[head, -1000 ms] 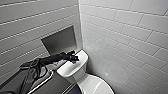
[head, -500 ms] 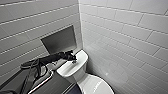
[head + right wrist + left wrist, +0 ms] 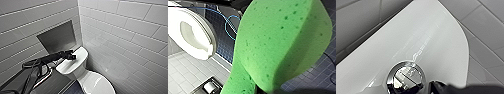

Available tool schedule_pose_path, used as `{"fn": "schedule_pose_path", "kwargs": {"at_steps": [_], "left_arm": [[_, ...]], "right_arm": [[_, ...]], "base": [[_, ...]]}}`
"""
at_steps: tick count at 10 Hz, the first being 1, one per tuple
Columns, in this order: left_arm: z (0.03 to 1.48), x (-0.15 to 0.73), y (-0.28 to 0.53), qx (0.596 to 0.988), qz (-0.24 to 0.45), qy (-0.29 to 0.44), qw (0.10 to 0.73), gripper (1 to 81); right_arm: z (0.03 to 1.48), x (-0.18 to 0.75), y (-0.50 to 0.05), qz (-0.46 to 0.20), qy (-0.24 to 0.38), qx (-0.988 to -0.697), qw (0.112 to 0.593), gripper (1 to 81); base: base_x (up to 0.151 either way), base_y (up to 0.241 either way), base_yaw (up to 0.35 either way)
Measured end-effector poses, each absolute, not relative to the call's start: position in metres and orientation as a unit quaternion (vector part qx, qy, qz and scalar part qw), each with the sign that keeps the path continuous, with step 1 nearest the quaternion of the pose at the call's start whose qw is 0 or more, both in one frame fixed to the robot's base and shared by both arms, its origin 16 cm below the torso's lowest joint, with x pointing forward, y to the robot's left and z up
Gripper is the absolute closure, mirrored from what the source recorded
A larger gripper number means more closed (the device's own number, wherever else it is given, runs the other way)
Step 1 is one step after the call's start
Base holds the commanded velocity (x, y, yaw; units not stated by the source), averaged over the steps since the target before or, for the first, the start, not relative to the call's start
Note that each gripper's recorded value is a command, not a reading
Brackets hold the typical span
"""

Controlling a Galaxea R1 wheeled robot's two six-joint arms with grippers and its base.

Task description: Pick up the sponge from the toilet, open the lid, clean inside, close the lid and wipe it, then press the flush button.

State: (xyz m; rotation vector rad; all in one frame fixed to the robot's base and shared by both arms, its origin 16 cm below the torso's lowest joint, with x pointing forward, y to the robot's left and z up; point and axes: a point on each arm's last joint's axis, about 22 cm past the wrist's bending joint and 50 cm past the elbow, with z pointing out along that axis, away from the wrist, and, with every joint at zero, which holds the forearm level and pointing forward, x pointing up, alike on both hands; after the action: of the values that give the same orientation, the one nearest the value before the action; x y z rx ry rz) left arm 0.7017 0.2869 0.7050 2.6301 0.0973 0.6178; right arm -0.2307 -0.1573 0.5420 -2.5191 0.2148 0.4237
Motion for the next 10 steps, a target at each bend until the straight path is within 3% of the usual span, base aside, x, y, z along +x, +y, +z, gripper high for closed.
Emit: {"fn": "schedule_pose_path", "kwargs": {"at_steps": [10], "left_arm": [[0.699,0.712,0.311,0.957,0.233,0.025,0.171,81.1]], "right_arm": [[0.543,-0.228,-0.154,0.153,0.086,-0.942,0.288,81.1]], "base": [[0.0,0.0,0.0]]}}
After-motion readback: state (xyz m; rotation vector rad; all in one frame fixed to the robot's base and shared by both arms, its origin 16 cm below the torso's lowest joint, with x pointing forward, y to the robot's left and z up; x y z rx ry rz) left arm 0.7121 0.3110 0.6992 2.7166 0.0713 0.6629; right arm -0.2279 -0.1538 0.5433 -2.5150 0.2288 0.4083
